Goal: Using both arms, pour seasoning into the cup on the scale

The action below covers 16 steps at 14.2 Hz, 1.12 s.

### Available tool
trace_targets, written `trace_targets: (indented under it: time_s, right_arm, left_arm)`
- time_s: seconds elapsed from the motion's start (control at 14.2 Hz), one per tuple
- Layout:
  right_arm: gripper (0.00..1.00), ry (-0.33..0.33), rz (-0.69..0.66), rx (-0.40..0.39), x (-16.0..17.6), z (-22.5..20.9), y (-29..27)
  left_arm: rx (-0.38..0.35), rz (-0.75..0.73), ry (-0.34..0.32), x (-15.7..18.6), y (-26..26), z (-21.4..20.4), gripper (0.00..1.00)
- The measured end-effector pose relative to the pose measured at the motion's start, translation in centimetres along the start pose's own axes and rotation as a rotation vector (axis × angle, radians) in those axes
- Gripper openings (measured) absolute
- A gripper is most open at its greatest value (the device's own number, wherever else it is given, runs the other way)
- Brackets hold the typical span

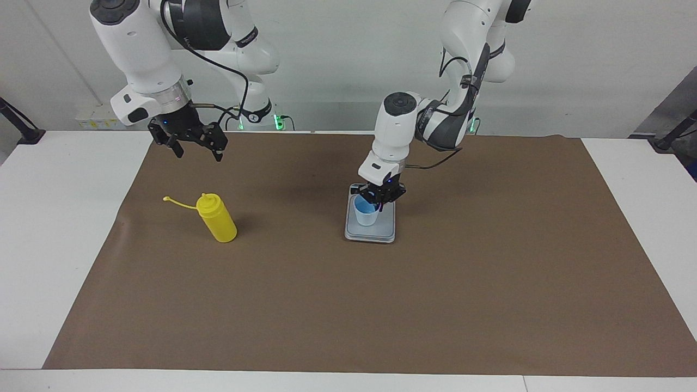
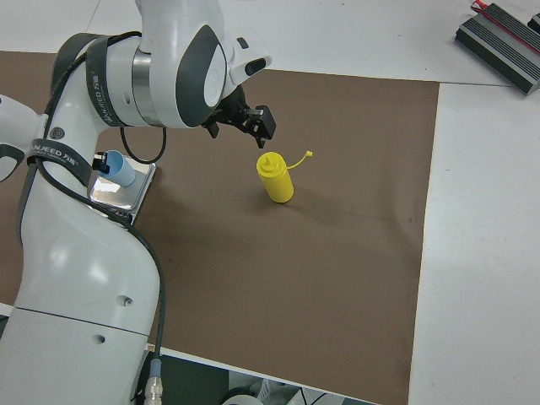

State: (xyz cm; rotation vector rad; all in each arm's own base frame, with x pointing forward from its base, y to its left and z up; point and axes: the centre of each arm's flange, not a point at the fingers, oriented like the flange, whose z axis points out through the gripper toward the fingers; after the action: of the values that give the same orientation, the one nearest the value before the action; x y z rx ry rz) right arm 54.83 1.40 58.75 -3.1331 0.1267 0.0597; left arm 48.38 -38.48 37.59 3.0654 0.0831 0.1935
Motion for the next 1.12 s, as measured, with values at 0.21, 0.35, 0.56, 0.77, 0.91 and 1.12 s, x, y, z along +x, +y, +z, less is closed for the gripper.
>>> trace_targets:
  time_s: [0.21, 0.35, 0.56, 0.77, 0.91, 1.12]
  right_arm:
    - [1.0, 0.01, -0.111, 0.001, 0.1, 0.8, 2.2]
    - [1.0, 0.023, -0.176, 0.021, 0.2, 1.6, 4.2]
    - [1.0, 0.049, -0.26, 0.092, -0.2, 3.3, 7.7]
    - [1.0, 0.095, -0.366, 0.152, -0.8, 5.6, 11.3]
    - [1.0, 0.131, -0.424, 0.193, -1.1, 7.4, 13.5]
    - [1.0, 0.219, -0.523, 0.262, -1.9, 11.0, 16.7]
  left_arm:
    - [0.017, -0.011, 0.006, 1.2, -1.0, -0.9, 0.47]
    - [0.036, -0.013, 0.01, 3.1, -2.6, -3.2, 0.7]
    - [0.062, 0.0, 0.025, 6.3, -7.2, -8.1, 1.0]
    - [0.088, 0.028, 0.034, 8.8, -12.6, -12.4, 1.0]
    - [0.09, 0.016, 0.043, 9.9, -16.3, -14.4, 1.0]
    - [0.082, 0.055, 0.026, 11.0, -22.0, -17.1, 1.0]
